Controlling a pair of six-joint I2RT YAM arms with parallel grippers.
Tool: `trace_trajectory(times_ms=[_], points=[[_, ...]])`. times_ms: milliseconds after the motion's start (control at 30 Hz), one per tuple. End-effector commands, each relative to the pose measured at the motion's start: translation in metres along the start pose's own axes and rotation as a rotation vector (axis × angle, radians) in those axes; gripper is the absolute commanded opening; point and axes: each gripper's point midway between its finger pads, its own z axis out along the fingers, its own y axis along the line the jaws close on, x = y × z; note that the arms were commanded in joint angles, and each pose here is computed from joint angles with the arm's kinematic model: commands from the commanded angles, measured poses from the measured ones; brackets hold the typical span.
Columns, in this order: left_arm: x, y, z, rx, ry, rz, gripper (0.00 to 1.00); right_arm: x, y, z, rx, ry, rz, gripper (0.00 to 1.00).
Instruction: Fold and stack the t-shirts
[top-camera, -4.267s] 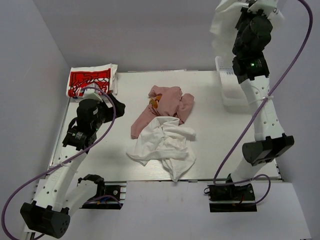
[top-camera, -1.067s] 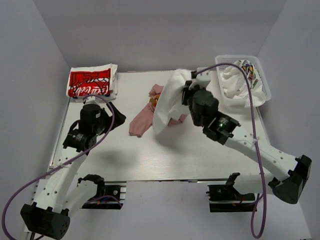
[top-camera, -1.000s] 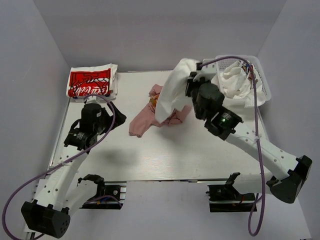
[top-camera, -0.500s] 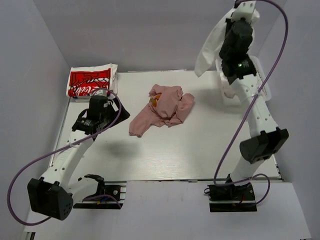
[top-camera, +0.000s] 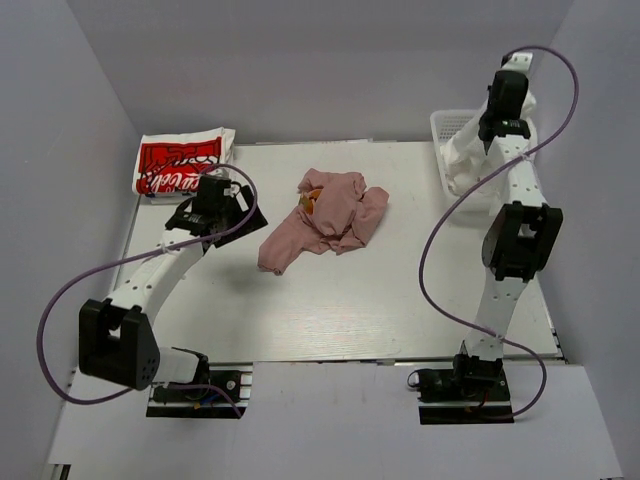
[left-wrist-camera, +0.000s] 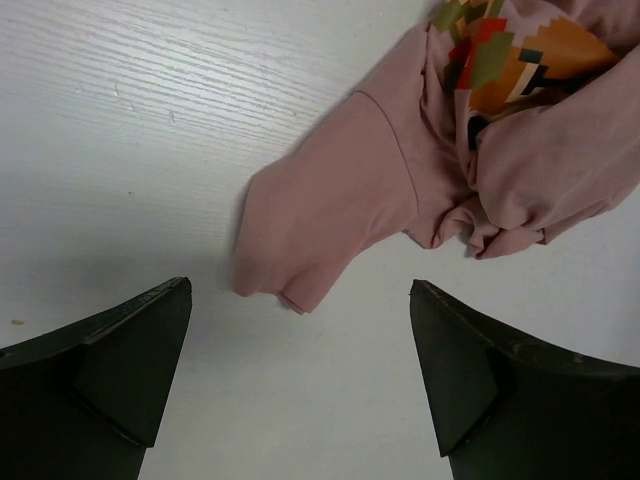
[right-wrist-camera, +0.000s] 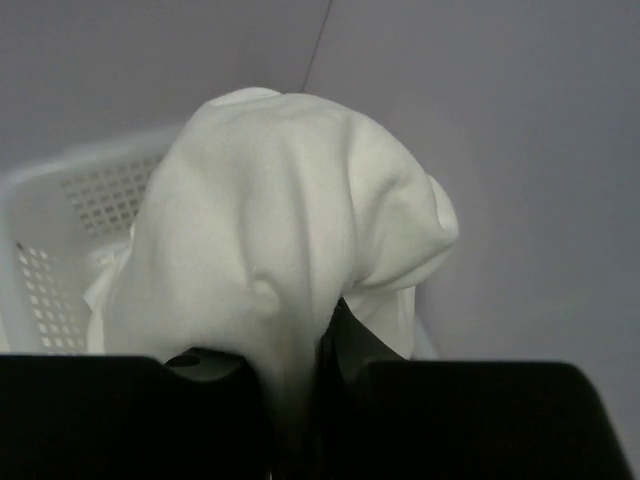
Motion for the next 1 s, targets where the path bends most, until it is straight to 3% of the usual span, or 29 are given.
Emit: trace_trajectory(times_ms=[0,67,167,200,300,400,533,600,733,900,967], points=[[-0.008,-0.011,0.004,0.033,0.006,0.025,1.00,0.088,0.026,0.032,-0.114,0.203,0.065,0.00],[-0.004,-0.012,0.006,0.046,0.027,0.034,1.00,0.119,0.037,0.034,-0.155,0.306,0.091,0.01],[0.004,-0.009,0.013,0.034,0.064,0.043,1.00,0.108,0.041,0.025,-0.175,0.308,0.134,0.24],[0.007,-0.004,0.015,0.014,0.073,0.043,1.00,0.074,0.028,0.010,-0.170,0.247,0.165,0.90],[0.016,0.007,0.019,-0.032,0.079,0.051,1.00,0.053,0.021,-0.009,-0.182,0.197,0.191,0.90],[0.026,0.014,0.026,-0.045,0.098,0.061,1.00,-0.002,0.008,-0.061,-0.251,0.102,0.205,0.90],[0.032,0.016,0.040,-0.043,0.119,0.086,1.00,-0.020,0.060,-0.119,-0.531,0.075,0.216,0.90],[0.035,0.017,0.047,-0.038,0.135,0.104,1.00,-0.020,0.078,-0.139,-0.613,0.090,0.211,0.90],[0.044,0.010,0.064,-0.006,0.186,0.147,1.00,-0.009,0.163,-0.195,-0.827,0.137,0.152,0.90],[0.063,0.006,0.084,0.012,0.252,0.169,1.00,0.036,0.243,-0.227,-0.965,0.237,0.089,0.90],[0.072,0.004,0.089,0.018,0.275,0.177,0.95,0.047,0.268,-0.243,-1.007,0.264,0.079,0.90]])
